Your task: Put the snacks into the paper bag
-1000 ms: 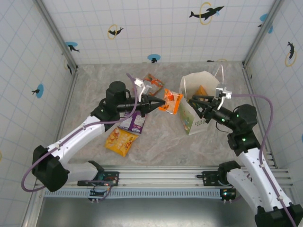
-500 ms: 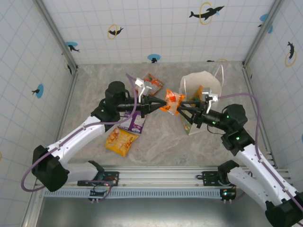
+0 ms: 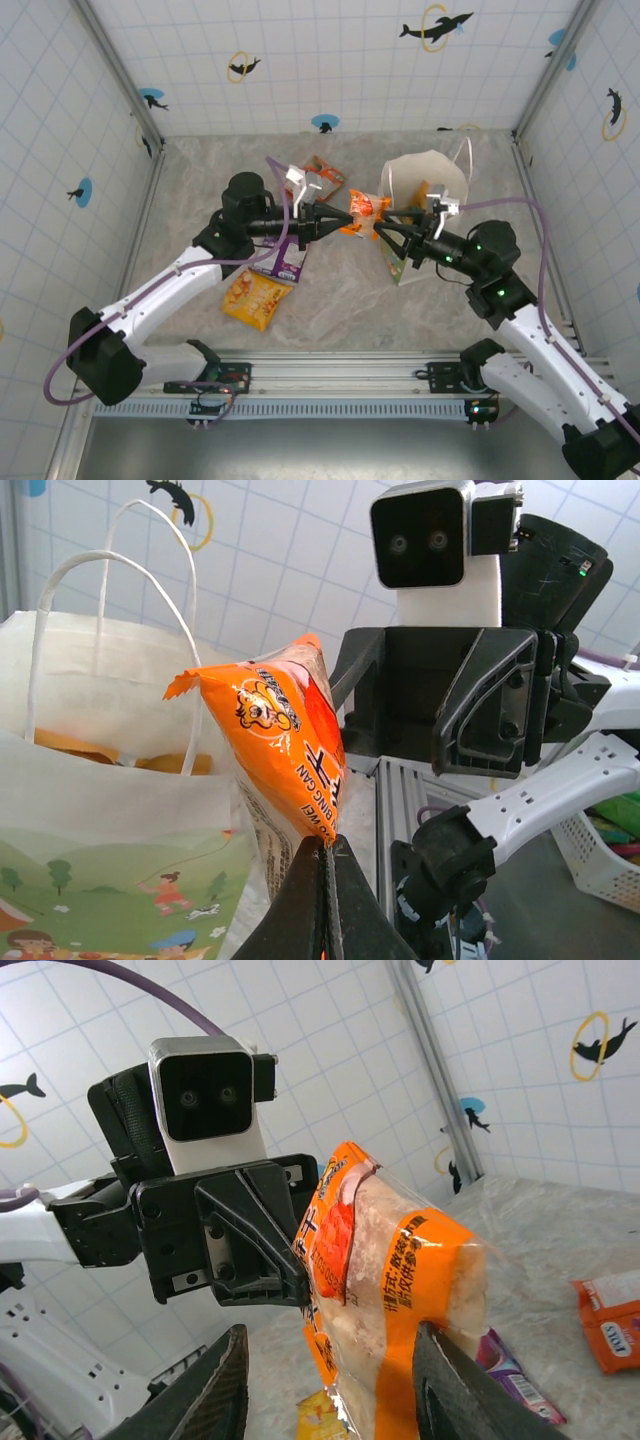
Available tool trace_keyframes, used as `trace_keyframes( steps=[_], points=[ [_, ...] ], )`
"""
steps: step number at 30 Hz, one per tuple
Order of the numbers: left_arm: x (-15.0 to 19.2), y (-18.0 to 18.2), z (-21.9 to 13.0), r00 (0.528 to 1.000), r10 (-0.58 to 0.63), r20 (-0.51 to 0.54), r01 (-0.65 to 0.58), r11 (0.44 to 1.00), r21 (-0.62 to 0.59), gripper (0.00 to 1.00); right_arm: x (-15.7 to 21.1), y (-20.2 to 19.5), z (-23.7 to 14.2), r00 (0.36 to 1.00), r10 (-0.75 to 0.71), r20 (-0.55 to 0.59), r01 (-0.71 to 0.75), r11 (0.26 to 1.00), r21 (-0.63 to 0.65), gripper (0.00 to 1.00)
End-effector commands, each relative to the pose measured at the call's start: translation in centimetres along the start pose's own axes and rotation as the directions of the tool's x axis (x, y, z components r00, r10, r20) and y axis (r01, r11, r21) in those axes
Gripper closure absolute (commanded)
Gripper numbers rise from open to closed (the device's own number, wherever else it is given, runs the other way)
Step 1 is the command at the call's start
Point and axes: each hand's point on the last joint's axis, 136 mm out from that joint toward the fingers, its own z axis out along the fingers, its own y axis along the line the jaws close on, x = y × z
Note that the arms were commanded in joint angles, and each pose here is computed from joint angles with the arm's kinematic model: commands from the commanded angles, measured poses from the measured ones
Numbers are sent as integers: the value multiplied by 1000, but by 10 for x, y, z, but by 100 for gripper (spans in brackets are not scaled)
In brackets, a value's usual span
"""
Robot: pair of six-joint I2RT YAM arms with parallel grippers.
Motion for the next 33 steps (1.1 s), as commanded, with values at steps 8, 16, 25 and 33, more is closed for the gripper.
trace_keyframes(
  steps=[8,16,25,33],
  points=[
    [-21,-22,-5,994,94,54,-97,994,58,99,5,-5,-11,1000,-20,21,18,998,54,52],
    [-21,-27,-4,993,102,65,-108,991,82,99,2,3,-2,1000,-7,17,8,1000,-24,53],
    [-20,-24,-2,993,102,65,-106,992,67,99,0,9,1,1000,6,29,-3,997,-77,59],
    [-19,-18,-1,993,97,65,-99,994,35,99,0,9,3,999,12,36,-9,996,-86,63]
  ],
)
